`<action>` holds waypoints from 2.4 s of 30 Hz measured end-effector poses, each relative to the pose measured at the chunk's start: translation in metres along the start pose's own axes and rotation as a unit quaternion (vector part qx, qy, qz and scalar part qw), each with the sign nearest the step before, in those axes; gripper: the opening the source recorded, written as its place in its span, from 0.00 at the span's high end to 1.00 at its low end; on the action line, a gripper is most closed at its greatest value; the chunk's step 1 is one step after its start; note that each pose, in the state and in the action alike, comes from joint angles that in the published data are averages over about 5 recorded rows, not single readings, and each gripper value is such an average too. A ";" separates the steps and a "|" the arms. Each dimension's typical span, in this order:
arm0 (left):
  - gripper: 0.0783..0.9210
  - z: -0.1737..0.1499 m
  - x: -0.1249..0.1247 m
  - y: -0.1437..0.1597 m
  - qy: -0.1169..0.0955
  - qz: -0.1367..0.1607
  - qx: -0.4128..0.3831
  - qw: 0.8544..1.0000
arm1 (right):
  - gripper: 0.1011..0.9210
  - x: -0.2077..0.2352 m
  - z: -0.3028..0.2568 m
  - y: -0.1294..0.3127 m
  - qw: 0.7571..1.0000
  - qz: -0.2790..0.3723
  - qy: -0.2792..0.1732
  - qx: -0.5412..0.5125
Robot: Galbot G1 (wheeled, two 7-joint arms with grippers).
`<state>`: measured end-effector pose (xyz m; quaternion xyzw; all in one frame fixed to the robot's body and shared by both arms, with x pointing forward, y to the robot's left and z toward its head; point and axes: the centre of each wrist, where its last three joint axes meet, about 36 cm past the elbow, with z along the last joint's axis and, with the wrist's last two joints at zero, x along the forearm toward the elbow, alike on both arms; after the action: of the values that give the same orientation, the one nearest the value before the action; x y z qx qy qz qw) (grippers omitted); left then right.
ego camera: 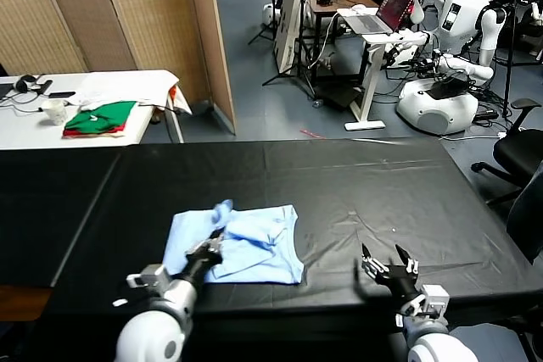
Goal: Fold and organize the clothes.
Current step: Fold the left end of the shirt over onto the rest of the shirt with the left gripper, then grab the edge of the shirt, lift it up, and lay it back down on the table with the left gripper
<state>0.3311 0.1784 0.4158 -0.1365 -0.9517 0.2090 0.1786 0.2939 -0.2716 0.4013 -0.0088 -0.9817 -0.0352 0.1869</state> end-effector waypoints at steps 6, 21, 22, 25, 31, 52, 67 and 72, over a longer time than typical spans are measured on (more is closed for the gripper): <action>0.88 0.010 -0.007 -0.018 0.009 0.025 0.016 1.000 | 0.02 -0.001 0.000 0.003 1.000 -0.002 0.000 0.002; 0.88 0.022 -0.025 -0.038 0.010 0.039 0.027 0.999 | 0.02 -0.004 0.004 0.007 1.000 -0.007 0.004 0.002; 0.88 0.024 -0.026 -0.038 0.010 0.039 0.025 0.999 | 0.02 -0.004 0.004 0.008 1.000 -0.007 0.005 0.002; 0.88 0.027 -0.028 -0.039 0.012 0.039 0.020 0.999 | 0.02 -0.004 0.004 0.009 1.000 -0.011 0.005 0.004; 0.84 0.033 -0.028 -0.045 0.015 0.045 0.027 0.999 | 0.02 -0.003 0.004 0.012 1.000 -0.026 0.005 0.010; 0.02 0.011 0.000 0.004 -0.067 -0.025 -0.066 0.995 | 0.02 -0.025 -0.021 0.063 0.987 -0.151 -0.014 0.045; 0.02 0.015 0.020 0.056 -0.078 -0.118 -0.125 0.982 | 0.02 -0.057 -0.013 0.111 0.977 -0.156 0.020 0.147; 0.02 0.015 0.019 0.065 -0.076 -0.123 -0.112 0.983 | 0.02 -0.054 -0.017 0.108 0.981 -0.149 -0.003 0.122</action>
<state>0.3202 0.2362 0.3789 -0.0216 -0.9895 0.0869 0.1136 0.3540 -0.1650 0.4039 0.1603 -0.9695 0.0578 0.1762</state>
